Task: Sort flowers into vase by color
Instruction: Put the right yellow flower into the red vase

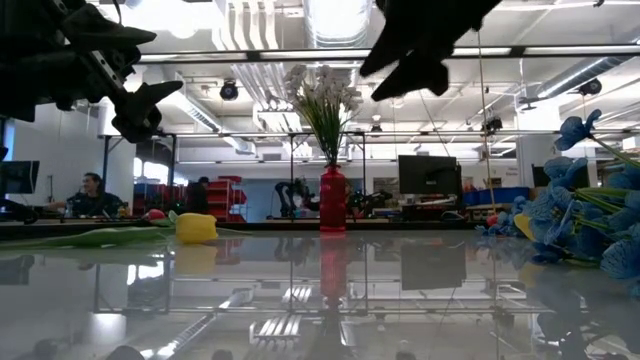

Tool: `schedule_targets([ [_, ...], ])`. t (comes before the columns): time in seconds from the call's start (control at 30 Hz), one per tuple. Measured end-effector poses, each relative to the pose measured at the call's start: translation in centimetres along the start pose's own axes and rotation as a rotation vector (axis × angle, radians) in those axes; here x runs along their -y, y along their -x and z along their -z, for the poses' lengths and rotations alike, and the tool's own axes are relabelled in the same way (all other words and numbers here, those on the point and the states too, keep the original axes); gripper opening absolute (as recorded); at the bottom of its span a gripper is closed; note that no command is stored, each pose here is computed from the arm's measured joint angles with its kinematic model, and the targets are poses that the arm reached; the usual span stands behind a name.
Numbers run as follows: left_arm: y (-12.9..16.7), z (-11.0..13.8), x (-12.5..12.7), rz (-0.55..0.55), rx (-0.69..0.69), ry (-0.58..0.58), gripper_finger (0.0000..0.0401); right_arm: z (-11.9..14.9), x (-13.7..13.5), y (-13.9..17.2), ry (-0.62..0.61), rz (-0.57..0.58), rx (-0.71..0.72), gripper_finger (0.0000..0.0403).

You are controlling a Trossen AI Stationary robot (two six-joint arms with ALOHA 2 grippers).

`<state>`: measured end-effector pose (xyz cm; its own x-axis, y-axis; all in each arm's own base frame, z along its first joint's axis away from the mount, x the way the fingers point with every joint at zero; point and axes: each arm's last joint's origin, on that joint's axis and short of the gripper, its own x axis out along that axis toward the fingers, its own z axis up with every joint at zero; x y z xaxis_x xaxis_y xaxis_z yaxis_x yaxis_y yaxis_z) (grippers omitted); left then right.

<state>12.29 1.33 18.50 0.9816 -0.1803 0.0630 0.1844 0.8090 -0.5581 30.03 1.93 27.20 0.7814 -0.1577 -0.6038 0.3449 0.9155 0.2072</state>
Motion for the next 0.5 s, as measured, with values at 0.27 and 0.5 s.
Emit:
schedule_targets([
  [0.27,0.0,0.0,0.0,0.0,0.0,0.0,0.0269,3.3,-4.7,0.7,-0.337,0.058,-0.072,0.0251],
  [0.5,0.0,0.0,0.0,0.0,0.0,0.0,0.0269,4.4,-4.3,2.0,-0.597,0.231,-0.204,0.0251],
])
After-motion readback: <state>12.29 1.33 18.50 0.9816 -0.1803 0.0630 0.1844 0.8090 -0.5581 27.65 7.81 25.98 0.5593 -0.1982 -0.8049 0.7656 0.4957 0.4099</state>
